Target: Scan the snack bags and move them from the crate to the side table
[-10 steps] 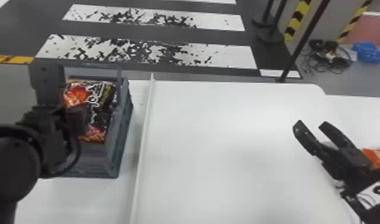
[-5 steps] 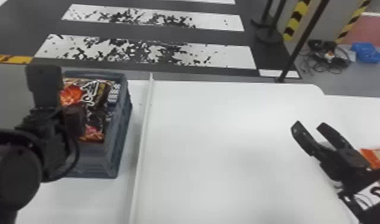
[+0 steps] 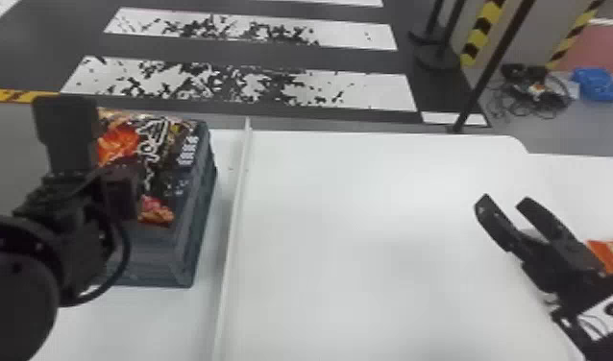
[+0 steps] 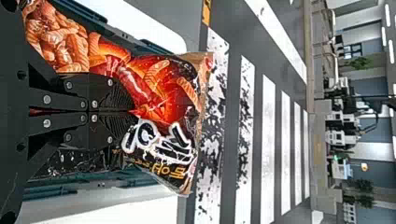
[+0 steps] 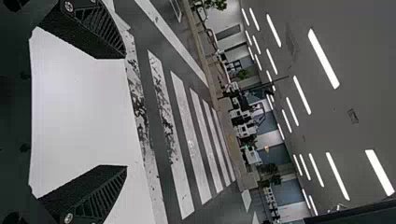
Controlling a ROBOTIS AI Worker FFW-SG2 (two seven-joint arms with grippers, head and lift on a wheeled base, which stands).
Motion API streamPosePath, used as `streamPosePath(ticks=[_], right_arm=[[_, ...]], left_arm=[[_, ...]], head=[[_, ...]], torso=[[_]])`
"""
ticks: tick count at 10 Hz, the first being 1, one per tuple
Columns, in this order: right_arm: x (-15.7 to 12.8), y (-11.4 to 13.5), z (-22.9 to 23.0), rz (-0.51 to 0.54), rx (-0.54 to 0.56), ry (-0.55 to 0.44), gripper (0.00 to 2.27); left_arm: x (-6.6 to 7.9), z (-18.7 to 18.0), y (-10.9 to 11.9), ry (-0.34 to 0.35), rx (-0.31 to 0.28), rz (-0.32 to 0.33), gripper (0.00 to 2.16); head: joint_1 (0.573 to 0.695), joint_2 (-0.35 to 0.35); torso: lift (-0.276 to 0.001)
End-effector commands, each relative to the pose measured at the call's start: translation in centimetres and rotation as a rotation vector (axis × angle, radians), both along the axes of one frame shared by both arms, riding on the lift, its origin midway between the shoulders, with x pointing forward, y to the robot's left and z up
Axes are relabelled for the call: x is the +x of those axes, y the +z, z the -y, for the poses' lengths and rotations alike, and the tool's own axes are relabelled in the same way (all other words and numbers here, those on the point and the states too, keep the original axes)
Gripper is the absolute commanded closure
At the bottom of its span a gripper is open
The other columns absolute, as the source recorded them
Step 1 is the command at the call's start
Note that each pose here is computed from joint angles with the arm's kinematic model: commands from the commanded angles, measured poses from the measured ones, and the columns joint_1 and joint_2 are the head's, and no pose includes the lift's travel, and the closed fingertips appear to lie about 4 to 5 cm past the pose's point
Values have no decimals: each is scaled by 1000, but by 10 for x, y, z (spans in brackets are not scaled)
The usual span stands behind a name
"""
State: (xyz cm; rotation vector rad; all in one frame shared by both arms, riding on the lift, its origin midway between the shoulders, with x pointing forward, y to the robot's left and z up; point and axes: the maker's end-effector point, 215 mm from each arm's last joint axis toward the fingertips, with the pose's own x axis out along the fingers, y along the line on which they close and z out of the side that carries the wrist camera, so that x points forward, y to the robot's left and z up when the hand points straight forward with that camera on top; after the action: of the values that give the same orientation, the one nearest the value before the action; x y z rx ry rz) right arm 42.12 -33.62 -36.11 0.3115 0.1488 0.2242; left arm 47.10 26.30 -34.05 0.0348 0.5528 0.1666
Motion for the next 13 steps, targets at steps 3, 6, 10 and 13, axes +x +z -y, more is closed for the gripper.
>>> streamPosePath(ticks=[3,6,10,13], right_arm=[[-3,0,0,-4,-1,0,83],[-6,1,-2,-2,3,3,83],[-8,-1,2,-9,-3,-2,83],[-8,2,4,-5,-14,-1,83]], left_arm=[[-26,12,66,-18,18,124,1919],[-33,10,58,11,185,94,1919],[-27,12,55,18,189,114,1919],[-31,63,79,-102,93,167,1919]], head=[[695,-103],[695,-109],[695,-106],[695,-132]], torso=[[-87],[-87],[-87],[-87]])
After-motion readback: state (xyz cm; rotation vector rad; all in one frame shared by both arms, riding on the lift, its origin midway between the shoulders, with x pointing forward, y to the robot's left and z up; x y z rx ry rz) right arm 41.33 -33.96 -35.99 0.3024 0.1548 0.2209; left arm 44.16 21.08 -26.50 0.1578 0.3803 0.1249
